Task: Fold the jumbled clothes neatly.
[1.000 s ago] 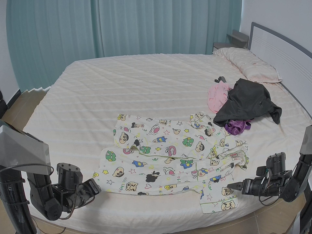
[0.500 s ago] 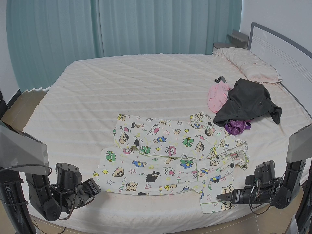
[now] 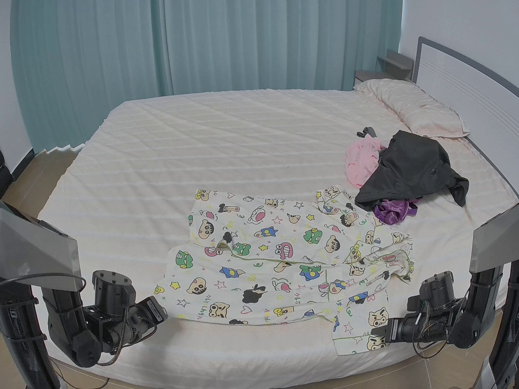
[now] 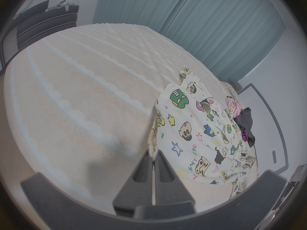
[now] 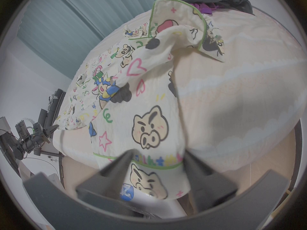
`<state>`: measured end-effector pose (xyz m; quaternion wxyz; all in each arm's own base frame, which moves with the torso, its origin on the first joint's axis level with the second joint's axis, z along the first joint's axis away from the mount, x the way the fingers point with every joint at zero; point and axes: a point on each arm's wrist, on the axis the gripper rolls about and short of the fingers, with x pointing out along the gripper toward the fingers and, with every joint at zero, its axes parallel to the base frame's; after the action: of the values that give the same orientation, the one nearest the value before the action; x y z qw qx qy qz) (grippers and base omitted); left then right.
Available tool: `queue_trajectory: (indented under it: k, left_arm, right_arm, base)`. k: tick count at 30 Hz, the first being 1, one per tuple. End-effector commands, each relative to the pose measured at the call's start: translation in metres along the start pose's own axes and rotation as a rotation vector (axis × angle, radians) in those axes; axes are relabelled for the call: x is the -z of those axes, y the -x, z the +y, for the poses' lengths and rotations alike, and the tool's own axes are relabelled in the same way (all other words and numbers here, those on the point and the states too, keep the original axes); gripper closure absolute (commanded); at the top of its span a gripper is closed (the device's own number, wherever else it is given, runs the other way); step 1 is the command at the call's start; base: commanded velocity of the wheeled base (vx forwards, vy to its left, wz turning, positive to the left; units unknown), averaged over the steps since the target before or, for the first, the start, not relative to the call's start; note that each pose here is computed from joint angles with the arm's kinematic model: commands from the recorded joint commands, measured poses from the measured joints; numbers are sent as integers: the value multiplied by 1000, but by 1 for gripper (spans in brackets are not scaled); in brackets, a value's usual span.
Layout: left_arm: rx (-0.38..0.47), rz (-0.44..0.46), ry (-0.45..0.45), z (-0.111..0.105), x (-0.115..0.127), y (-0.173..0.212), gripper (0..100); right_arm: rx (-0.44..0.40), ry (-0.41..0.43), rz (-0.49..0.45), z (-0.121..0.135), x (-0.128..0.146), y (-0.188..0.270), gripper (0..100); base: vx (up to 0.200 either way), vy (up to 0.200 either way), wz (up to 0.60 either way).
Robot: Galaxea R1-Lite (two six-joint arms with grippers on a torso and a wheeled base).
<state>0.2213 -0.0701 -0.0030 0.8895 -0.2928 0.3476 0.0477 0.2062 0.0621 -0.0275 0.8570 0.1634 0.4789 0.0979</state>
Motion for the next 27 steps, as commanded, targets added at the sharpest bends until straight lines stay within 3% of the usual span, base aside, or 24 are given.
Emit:
queue_trajectory:
  k: [1,11,27]
  left_arm:
    - [-1,1,0,0,0,0,100]
    - [53,21,-47,-9,10,22,100]
    - [-52,84,-132,6,24,34,100]
  right_arm:
    - [6,-3,11,-1,2,-1,100]
    - [40,-43,-21,-16,7,29,100]
    - [90,-22,49,-20,13,49,100]
  base:
    - [0,0,0]
    - [0,0,0]
    - [0,0,0]
